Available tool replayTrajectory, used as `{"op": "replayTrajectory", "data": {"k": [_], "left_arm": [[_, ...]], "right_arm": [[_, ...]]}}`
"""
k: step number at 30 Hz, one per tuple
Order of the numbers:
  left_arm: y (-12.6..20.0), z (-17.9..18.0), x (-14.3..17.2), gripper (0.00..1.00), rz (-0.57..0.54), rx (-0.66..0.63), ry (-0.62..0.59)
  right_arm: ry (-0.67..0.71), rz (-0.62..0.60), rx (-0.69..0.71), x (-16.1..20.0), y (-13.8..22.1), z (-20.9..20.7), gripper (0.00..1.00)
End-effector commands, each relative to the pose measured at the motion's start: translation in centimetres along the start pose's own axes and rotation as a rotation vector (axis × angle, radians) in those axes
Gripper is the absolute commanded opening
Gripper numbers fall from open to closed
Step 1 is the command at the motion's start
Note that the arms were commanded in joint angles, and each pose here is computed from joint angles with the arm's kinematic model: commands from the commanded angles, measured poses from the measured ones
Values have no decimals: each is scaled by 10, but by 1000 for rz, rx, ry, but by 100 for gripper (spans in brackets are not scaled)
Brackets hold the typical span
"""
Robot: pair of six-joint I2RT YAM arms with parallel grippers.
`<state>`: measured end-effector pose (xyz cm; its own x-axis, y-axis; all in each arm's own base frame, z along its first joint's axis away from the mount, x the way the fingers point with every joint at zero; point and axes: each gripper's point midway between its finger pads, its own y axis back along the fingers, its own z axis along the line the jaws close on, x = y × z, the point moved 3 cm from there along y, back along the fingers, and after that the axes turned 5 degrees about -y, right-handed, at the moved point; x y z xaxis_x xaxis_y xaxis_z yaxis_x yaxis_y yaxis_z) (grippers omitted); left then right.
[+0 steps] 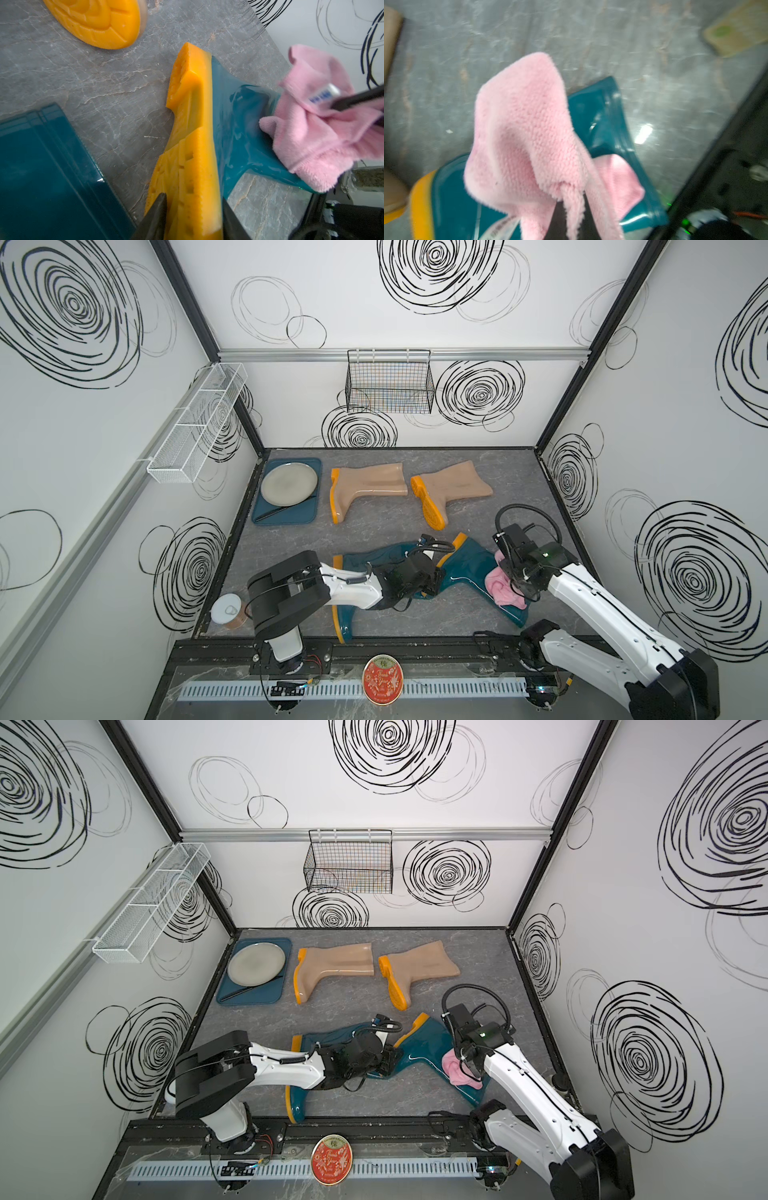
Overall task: Wipe the rubber boots with a cloth
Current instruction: Wipe the dirt off the rubber boot.
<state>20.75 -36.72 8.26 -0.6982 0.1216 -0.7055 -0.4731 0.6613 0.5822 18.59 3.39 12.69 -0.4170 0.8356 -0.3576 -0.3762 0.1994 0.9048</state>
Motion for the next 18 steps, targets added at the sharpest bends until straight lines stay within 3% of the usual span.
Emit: {"op": "replayTrajectory", "data": {"k": [1, 2, 6, 9, 14, 18], "left_arm": [[-4, 7, 16, 41, 61, -9, -20], [-4, 7, 17, 41, 68, -19, -23], [-3, 7, 19, 41, 67, -42, -32], [-4, 2, 20, 41, 67, -54, -42], [-6, -3, 27, 42, 84, -77, -62], [-6, -3, 28, 42, 86, -83, -58]], "right_arm": [[75, 165, -412, 19, -4, 92, 0], [105, 200, -511, 23, 2, 118, 0], [289, 291, -581, 43, 5, 179, 0], [296, 365, -496, 51, -25, 188, 0], [172, 299, -359, 22, -66, 143, 0], [152, 165, -156, 0, -58, 83, 0]]}}
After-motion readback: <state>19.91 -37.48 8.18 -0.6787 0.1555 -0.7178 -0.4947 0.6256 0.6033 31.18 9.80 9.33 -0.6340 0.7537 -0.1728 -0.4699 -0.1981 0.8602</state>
